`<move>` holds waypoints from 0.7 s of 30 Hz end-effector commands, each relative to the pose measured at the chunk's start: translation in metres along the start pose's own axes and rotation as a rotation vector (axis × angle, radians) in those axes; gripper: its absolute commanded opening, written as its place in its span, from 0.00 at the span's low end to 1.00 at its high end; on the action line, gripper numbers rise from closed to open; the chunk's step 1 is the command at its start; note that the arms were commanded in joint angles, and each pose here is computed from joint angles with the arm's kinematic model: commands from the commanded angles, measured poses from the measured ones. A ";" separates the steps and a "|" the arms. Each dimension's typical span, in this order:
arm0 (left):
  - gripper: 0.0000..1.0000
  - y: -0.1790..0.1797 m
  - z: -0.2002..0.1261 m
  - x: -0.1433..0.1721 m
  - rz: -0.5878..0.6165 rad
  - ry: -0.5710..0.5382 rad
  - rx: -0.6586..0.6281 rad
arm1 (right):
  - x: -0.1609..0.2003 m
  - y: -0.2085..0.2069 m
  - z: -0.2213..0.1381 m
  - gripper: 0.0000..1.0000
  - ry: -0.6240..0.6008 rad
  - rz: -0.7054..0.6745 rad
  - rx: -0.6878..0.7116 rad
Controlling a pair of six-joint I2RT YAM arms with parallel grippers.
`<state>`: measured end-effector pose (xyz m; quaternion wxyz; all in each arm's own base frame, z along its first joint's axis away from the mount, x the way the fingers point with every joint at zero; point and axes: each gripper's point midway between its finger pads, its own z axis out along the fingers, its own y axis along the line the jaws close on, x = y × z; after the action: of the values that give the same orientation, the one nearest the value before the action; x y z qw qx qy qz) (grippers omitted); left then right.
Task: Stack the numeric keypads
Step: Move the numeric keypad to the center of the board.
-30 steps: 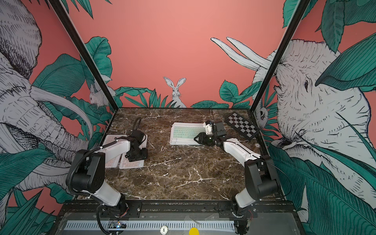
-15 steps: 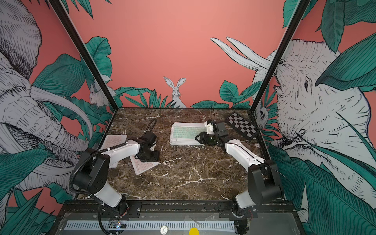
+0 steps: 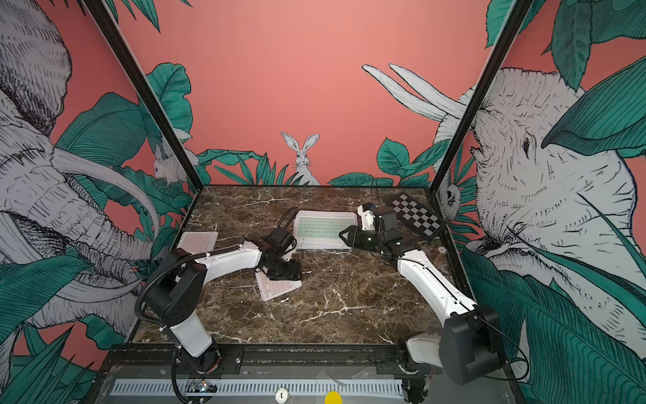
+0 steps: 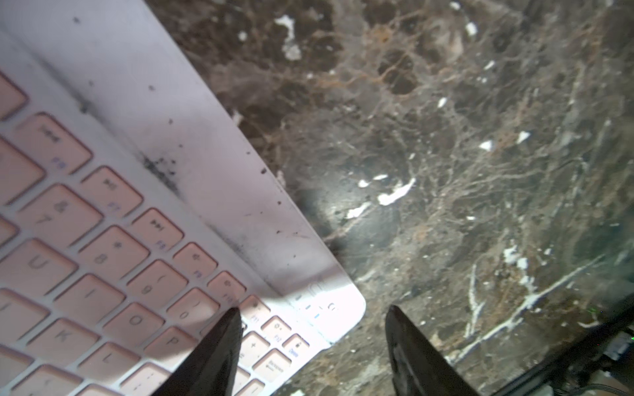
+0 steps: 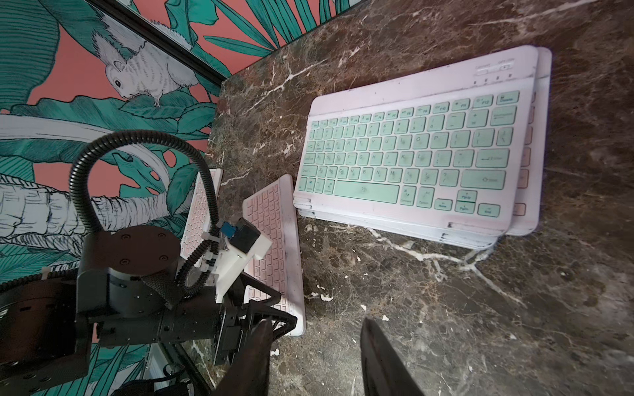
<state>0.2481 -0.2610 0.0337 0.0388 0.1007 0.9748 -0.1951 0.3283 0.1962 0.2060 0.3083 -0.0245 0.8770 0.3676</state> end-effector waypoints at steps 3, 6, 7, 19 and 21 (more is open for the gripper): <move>0.69 -0.022 0.020 0.009 -0.079 0.077 0.116 | 0.005 -0.003 -0.008 0.42 -0.016 -0.010 0.027; 0.69 -0.042 0.027 0.010 -0.062 0.085 0.146 | 0.006 -0.002 -0.011 0.42 -0.024 -0.011 0.026; 0.69 -0.047 0.030 0.008 -0.067 0.086 0.158 | 0.006 -0.002 -0.012 0.42 -0.029 -0.010 0.028; 0.69 -0.104 0.051 -0.039 -0.055 0.039 0.275 | 0.003 -0.001 -0.039 0.41 -0.112 0.008 0.037; 0.69 -0.115 0.050 -0.050 -0.052 0.022 0.308 | 0.000 -0.002 -0.046 0.41 -0.143 0.037 0.021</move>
<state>0.2700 -0.3846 0.0452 0.0106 0.0937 0.9355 -0.3404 0.3034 0.1739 0.2239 0.3457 0.0007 0.8650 0.3638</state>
